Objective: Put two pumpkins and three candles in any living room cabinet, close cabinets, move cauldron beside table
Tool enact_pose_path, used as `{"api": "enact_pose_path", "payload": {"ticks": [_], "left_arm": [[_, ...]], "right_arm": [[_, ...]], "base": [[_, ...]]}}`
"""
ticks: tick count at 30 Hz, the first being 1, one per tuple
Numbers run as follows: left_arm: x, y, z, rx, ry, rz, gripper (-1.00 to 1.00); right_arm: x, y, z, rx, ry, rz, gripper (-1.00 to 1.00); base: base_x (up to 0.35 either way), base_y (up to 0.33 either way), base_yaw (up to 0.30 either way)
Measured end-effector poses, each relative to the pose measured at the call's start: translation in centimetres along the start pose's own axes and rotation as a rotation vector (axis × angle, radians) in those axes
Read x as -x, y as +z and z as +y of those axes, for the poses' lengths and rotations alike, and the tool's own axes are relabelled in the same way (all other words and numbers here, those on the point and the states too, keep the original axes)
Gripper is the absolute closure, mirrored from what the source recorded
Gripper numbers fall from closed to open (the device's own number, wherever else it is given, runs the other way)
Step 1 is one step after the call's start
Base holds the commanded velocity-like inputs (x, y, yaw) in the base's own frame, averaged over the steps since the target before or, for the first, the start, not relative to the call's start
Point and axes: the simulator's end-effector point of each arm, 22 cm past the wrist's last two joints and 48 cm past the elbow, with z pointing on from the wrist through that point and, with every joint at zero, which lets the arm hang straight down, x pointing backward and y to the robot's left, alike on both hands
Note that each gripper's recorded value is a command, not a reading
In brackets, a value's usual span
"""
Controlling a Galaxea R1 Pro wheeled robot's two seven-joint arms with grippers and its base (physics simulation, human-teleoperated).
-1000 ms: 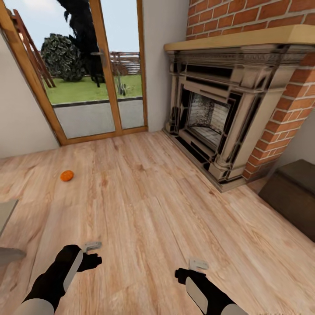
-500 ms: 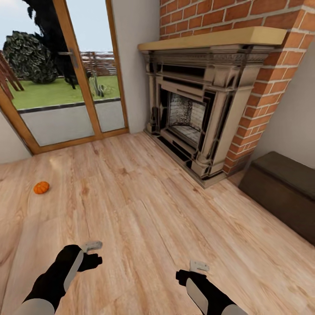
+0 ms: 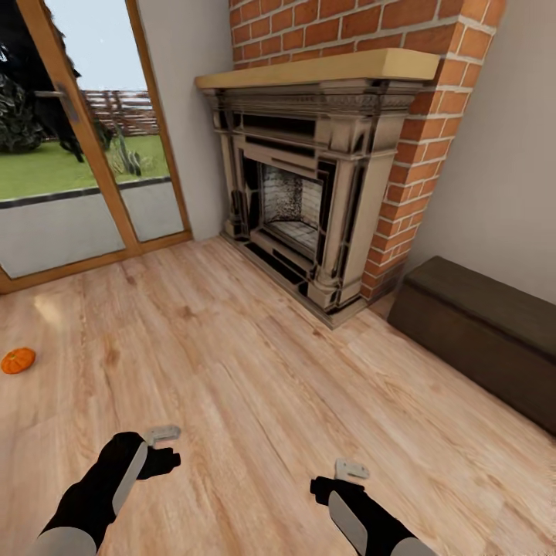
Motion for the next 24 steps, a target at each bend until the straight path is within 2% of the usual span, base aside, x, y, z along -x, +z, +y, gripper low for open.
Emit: {"api": "enact_pose_path", "payload": {"ticks": [3,8,24], "left_arm": [[0.00,0.00,-0.01,0.000,0.000,0.000,-1.00],[0.00,0.00,0.00,0.000,0.000,0.000,-1.00],[0.01,0.00,0.08,0.002,0.002,0.000,-1.00]], "right_arm": [[-0.09,0.03,-0.06,-0.001,0.002,0.001,-1.00],[0.75,0.12,-0.41,-0.008,0.024,-0.044,-1.00],[0.22,0.34,-0.86,-0.016,0.031,-0.039,-1.00]], "base": [[0.296,0.082,-0.287],[0.303,0.090,-0.287],[0.297,0.093,-0.287]]}}
